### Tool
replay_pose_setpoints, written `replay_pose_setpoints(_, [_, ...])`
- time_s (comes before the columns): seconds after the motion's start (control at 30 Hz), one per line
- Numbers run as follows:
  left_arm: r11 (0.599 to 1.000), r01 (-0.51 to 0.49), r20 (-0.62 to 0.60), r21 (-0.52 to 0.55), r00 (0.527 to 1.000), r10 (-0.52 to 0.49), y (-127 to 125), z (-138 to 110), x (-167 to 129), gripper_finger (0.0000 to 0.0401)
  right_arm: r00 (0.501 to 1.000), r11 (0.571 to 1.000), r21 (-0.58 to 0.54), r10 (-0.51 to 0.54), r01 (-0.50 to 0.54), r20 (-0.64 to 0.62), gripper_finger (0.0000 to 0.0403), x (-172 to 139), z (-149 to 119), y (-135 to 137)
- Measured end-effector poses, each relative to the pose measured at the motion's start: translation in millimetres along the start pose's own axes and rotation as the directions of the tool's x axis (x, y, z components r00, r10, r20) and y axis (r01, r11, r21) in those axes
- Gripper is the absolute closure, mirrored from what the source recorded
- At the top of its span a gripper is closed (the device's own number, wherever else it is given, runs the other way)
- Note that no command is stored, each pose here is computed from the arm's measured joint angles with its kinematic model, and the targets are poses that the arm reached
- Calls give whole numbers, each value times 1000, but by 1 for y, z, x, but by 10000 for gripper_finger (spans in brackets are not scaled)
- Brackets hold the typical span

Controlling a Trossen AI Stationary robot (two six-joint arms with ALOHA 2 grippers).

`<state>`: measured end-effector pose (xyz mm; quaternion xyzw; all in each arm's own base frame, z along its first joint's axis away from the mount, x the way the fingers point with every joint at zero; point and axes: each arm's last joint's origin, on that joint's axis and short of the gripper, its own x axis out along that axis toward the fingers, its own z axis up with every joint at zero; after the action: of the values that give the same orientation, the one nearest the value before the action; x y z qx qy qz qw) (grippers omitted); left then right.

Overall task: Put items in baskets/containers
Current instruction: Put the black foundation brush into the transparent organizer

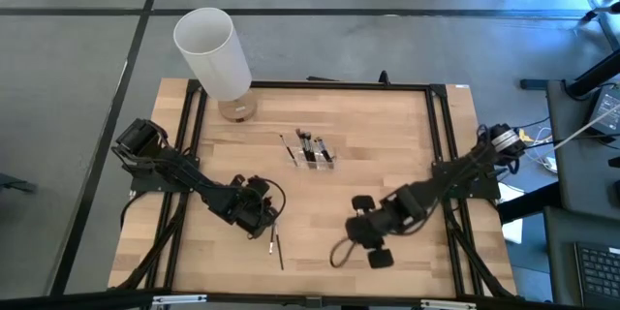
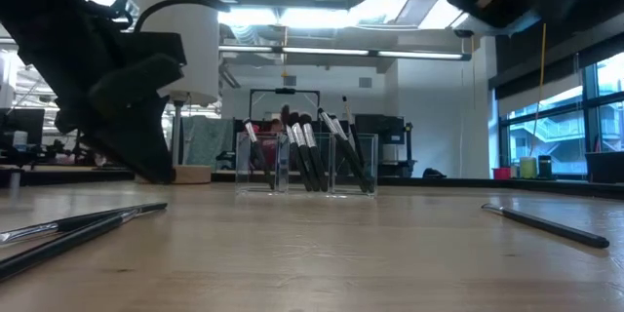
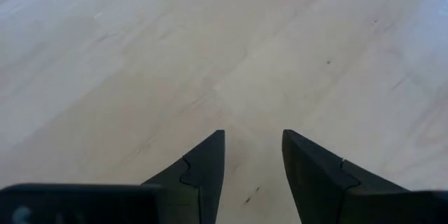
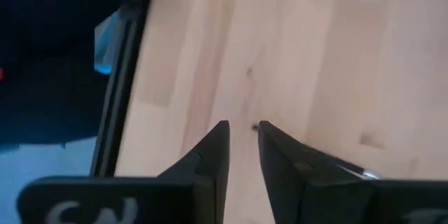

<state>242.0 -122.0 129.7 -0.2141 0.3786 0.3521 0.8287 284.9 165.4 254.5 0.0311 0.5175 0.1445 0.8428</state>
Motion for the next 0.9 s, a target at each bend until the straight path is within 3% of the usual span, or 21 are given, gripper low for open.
replay_pose_setpoints(0.17, [1000, 0, 4, 4, 1000, 0, 0, 0, 0, 263, 1000, 994, -105, 7, -10, -28, 340, 0, -8, 15])
replay_pose_setpoints(0.43, [1000, 13, 87, 27, 996, -15, -4, 4, 0, 263, 997, 997, -75, -17, 11, -75, 338, 13, -12, 17])
replay_pose_setpoints(0.5, [999, 22, 101, 42, 995, -26, -5, 4, 0, 263, 994, 998, -42, -43, 39, -105, 332, 23, -14, 16])
replay_pose_setpoints(0.57, [998, 32, 112, 51, 993, -37, -7, 5, 0, 263, 986, 989, 83, -115, 125, -118, 324, 32, -14, 9])
replay_pose_setpoints(0.67, [997, 43, 119, 58, 992, -49, -8, 6, 0, 263, 963, 903, 344, -214, 259, -163, 310, 44, -14, -7])
replay_pose_setpoints(0.73, [998, 41, 125, 57, 991, -48, -8, 6, 0, 263, 946, 832, 456, -244, 317, -213, 299, 48, -15, -18])
replay_pose_setpoints(0.9, [997, 44, 116, 57, 992, -51, -8, 6, 0, 263, 886, 683, 570, -297, 457, -355, 273, 51, -20, -50])
